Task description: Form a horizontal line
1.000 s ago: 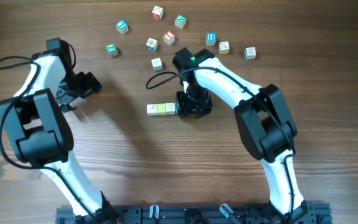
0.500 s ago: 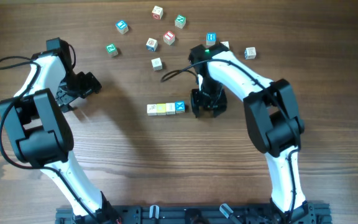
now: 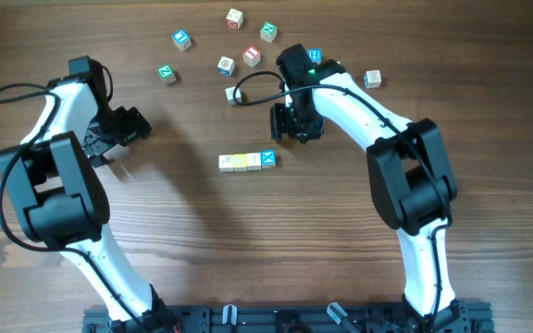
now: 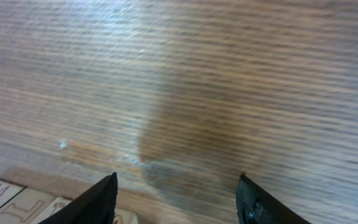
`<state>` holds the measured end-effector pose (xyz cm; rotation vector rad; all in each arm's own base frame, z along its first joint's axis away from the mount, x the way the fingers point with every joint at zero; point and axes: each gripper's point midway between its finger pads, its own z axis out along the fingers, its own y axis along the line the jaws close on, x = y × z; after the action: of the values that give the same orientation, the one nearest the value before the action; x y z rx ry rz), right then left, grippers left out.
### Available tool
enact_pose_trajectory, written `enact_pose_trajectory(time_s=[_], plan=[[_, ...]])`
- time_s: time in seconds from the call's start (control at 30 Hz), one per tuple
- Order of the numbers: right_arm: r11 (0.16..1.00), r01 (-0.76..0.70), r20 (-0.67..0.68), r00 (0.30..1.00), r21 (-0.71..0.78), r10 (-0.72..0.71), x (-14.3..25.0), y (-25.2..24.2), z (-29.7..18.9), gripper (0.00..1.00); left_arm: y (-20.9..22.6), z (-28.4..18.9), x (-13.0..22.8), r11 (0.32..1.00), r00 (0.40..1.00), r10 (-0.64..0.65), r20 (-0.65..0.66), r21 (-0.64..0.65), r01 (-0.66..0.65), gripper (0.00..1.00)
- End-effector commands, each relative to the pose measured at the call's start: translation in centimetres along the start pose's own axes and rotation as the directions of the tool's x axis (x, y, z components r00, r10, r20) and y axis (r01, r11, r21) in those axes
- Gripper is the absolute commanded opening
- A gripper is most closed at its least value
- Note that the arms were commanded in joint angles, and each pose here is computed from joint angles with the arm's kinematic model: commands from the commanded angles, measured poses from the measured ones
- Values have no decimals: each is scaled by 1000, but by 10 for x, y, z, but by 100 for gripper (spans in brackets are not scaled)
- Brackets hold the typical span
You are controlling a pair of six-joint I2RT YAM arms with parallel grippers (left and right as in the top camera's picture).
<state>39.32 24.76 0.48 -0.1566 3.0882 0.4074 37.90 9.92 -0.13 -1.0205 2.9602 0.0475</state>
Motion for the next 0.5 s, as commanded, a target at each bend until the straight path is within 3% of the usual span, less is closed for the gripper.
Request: enact_pose_trajectory(time_s=[0.0, 0.47], plan=[[1000, 14, -74, 997, -12, -15, 20, 10, 22, 62, -1, 4, -3, 1000, 1000, 0, -2, -2, 0, 100], [998, 10, -96, 995, 54, -5, 28, 0, 22, 63, -1, 4, -3, 1000, 1000, 0, -2, -2, 0, 100]])
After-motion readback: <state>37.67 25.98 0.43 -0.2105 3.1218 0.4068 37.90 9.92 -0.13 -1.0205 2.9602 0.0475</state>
